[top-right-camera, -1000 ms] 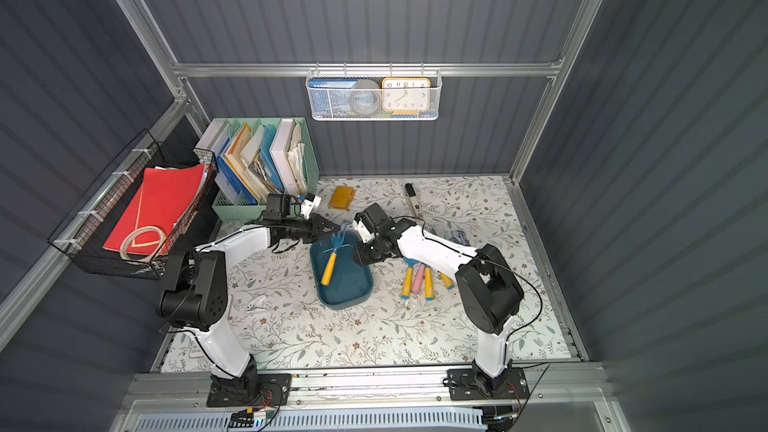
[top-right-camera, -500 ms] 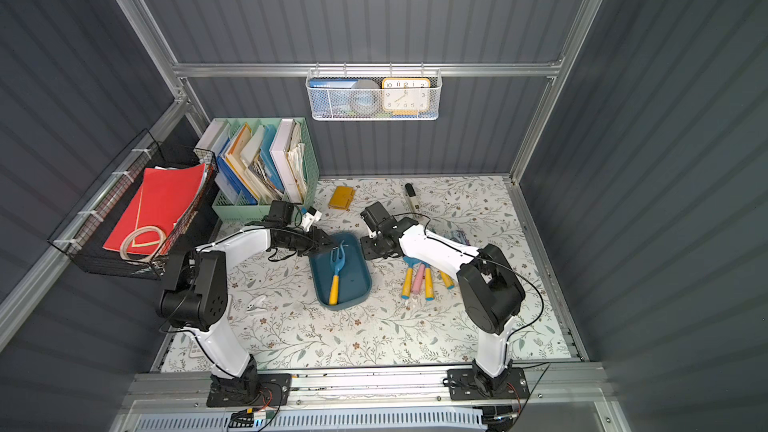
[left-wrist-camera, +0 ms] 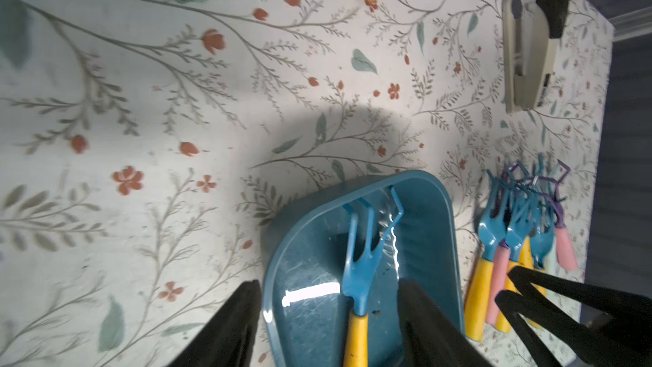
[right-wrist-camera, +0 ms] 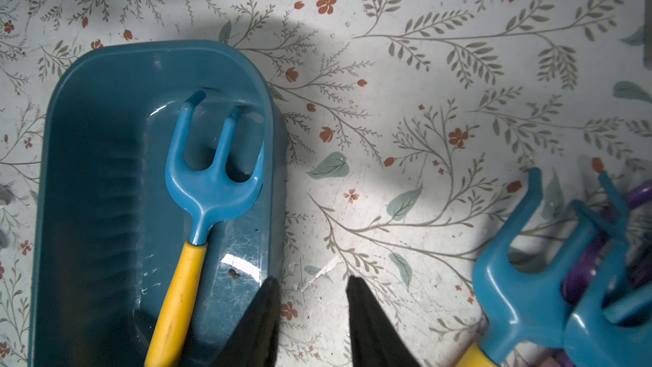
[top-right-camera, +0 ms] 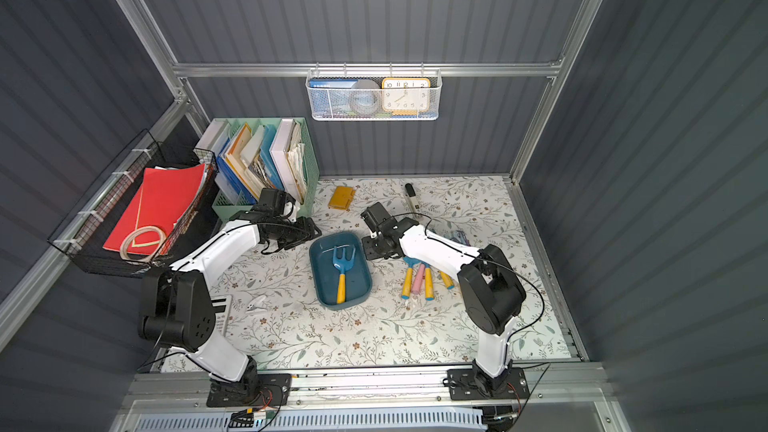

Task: Put the rake into the storage box
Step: Move the storage box to the center of the board.

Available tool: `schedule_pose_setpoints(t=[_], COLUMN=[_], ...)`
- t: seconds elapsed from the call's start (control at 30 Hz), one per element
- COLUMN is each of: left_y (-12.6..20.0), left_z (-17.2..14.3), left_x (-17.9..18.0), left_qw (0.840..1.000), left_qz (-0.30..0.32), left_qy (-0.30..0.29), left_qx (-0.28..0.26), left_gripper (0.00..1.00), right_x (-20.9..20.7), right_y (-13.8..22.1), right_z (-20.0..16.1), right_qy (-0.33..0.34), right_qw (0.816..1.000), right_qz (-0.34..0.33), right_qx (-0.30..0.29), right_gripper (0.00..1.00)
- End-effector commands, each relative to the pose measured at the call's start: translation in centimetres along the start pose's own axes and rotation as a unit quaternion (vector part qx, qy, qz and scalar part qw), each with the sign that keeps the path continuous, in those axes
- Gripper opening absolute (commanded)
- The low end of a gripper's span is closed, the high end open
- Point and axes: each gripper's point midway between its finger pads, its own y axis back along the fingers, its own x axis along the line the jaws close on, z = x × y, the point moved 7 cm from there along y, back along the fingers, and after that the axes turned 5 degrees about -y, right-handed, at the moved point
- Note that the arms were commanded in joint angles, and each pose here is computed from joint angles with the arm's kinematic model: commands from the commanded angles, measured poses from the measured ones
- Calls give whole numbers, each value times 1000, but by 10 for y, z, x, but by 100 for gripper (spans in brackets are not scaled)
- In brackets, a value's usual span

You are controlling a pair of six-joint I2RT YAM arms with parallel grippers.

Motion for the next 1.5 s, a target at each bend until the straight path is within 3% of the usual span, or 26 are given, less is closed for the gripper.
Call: schedule_pose_setpoints(t=[0.0, 0.1, 0.27, 0.47, 0.57, 0.77, 0.97, 1.37, 1.47], left_y=[-1, -13, -36, -60, -71, -94, -107, -117, -118], left_z=[-15, -26, -29, -14, 5, 45, 68, 42, 39], left_x=[18, 25, 20, 15, 12, 6, -2, -35, -34], left_qw=[995, 992, 991, 992, 992, 993, 993, 985, 984], left_qz=[86, 98, 47, 21, 20, 28, 34, 31, 33], left_qy=[23, 10, -5, 0, -1, -16, -48, -118, -116], left_qx=[32, 78, 123, 127, 122, 109, 106, 126, 130], left_gripper=[65, 65, 64, 19, 9, 10, 19, 43, 43], right_x=[-5, -4, -4, -13, -18, -43, -68, -90, -87], right_y=[-4, -9, -14, -20, -22, -16, -1, 0, -8], right_z=[1, 1, 4, 3, 2, -7, -33, -81, -83], right_qy=[-8, -10, -12, -28, -42, -78, -101, -118, -123], right_qw=[1000, 1000, 1000, 999, 998, 993, 985, 975, 975], right_qz=[-16, -14, -18, -37, -41, -88, -138, -173, -161], right_qx=[4, 6, 7, 11, 17, 21, 24, 75, 86], right_gripper=[36, 37, 36, 34, 34, 35, 36, 37, 36])
